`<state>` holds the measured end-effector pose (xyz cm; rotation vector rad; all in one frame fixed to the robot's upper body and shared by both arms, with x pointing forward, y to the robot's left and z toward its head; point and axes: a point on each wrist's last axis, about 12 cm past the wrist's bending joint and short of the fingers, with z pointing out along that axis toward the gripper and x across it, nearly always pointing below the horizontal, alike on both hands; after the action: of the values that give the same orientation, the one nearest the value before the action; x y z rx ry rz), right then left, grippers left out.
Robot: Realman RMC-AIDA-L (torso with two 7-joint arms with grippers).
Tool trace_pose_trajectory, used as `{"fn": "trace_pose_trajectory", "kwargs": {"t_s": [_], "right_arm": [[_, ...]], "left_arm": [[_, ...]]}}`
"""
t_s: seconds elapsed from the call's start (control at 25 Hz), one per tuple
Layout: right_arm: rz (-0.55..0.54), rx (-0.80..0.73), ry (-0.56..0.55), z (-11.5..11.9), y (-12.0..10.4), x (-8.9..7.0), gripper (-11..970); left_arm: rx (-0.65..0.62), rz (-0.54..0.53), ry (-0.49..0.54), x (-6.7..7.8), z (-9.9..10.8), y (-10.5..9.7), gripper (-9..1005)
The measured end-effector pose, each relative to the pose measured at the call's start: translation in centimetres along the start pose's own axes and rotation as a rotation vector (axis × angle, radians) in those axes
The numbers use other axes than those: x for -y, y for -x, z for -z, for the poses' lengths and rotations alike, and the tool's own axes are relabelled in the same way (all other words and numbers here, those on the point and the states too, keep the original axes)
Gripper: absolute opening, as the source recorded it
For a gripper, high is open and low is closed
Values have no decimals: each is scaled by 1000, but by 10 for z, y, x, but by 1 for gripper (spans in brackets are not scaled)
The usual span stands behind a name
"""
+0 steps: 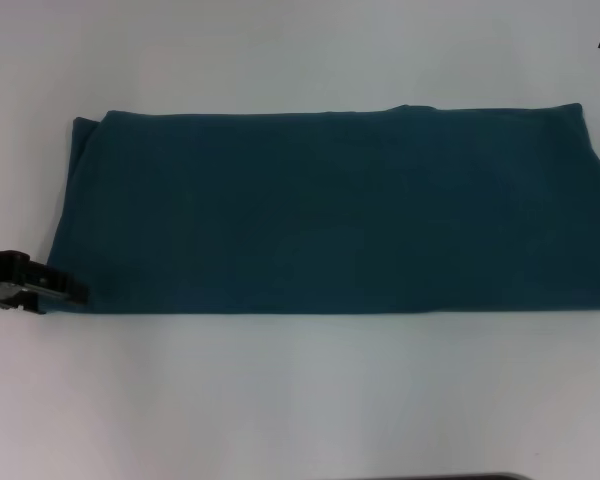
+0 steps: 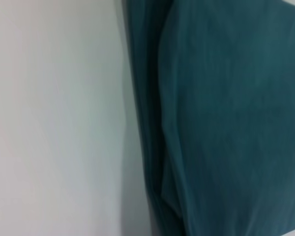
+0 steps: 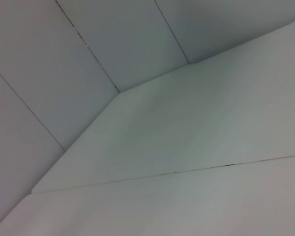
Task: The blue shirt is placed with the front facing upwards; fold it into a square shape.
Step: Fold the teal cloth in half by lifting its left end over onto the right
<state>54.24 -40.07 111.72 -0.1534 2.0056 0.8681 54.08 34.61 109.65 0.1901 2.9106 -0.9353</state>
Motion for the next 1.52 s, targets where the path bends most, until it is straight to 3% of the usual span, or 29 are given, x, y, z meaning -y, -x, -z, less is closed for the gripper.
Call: {"fn": "trace_pose_trajectory", "kwargs": {"t_s": [1.52], "right_arm": [[-12, 23, -2, 10, -2, 2, 929]], "left_arm": [[3, -90, 23, 21, -10, 28, 720]]}}
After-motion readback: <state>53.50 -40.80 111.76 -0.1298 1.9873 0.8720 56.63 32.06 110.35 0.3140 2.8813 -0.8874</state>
